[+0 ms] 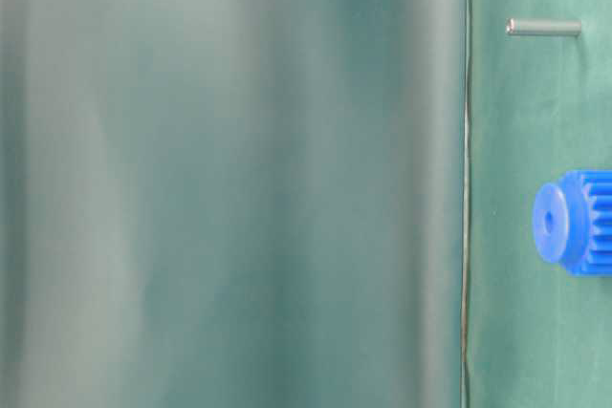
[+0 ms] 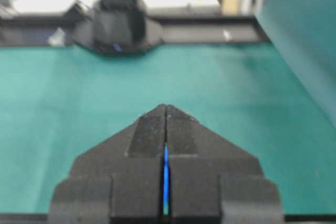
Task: Insert the shaft placed at a random location into the center hole of the small gear at another random location.
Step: 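Move the right gripper toward the grey metal shaft beside the gear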
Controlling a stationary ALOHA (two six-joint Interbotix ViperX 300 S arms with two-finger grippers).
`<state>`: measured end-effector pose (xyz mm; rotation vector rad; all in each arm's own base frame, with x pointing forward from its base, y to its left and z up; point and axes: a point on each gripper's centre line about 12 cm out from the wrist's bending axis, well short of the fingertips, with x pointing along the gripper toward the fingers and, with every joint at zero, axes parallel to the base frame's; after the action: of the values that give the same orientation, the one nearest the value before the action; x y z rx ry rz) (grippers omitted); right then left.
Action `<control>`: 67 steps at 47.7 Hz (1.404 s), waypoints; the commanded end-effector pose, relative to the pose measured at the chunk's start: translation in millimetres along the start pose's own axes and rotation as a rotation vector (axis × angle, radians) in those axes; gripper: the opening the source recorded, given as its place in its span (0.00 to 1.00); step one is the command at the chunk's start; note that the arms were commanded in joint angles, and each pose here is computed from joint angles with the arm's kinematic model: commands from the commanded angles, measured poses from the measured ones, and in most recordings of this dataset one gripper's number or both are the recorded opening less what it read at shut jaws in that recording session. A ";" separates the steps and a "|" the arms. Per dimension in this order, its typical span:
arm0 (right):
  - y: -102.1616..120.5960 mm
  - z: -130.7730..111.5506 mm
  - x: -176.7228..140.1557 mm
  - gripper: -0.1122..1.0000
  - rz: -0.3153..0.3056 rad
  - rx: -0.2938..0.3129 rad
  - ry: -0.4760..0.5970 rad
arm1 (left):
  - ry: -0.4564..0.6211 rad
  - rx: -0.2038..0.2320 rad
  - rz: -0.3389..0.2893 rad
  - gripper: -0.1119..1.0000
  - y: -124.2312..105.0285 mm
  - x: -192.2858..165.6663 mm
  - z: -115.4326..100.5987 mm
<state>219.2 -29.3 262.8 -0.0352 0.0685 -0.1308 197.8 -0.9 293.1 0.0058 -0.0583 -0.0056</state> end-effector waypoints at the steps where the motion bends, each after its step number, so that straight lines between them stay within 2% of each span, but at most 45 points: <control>1: -5.8 -7.9 9.6 0.15 -0.025 -0.012 0.038 | -0.028 0.001 -0.001 0.10 0.0 2.2 10.1; 3: -10.4 -17.5 15.8 0.21 -0.044 -0.003 0.077 | -0.026 0.001 -0.001 0.10 0.0 2.5 9.8; 6: -16.4 -28.5 23.1 0.35 -0.068 0.007 0.113 | -0.028 0.003 -0.001 0.10 -0.1 2.5 10.0; 15: -31.9 -62.7 44.7 0.85 -0.123 0.011 0.176 | -0.023 0.005 -0.001 0.10 -0.1 2.4 9.0; 18: -35.7 -72.4 50.5 0.93 -0.136 0.015 0.191 | -0.018 0.005 -0.001 0.10 -0.1 2.5 7.9; 22: -39.8 -85.7 56.9 0.90 -0.148 0.019 0.215 | -0.017 0.004 -0.001 0.10 -0.1 3.1 7.9; 40: -49.9 -138.8 75.2 0.91 -0.192 0.051 0.318 | -0.012 0.012 -0.001 0.10 -0.1 2.9 6.4; 47: -51.0 -151.4 83.8 0.90 -0.193 0.061 0.348 | -0.014 0.012 -0.001 0.10 -0.1 2.7 6.7; 55: -51.4 -153.0 86.6 0.87 -0.193 0.062 0.351 | -0.012 0.011 -0.001 0.10 -0.1 2.4 6.7; 59: -51.3 -153.4 86.2 0.72 -0.193 0.062 0.352 | -0.008 0.008 -0.001 0.10 -0.1 2.2 6.3; 67: -51.2 -153.5 86.5 0.28 -0.191 0.060 0.356 | -0.002 0.006 -0.001 0.10 -0.1 1.9 5.7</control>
<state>282.4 -92.9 99.0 0.0540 0.4489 -0.3242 197.9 -1.0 291.0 0.0119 -0.0399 -0.0061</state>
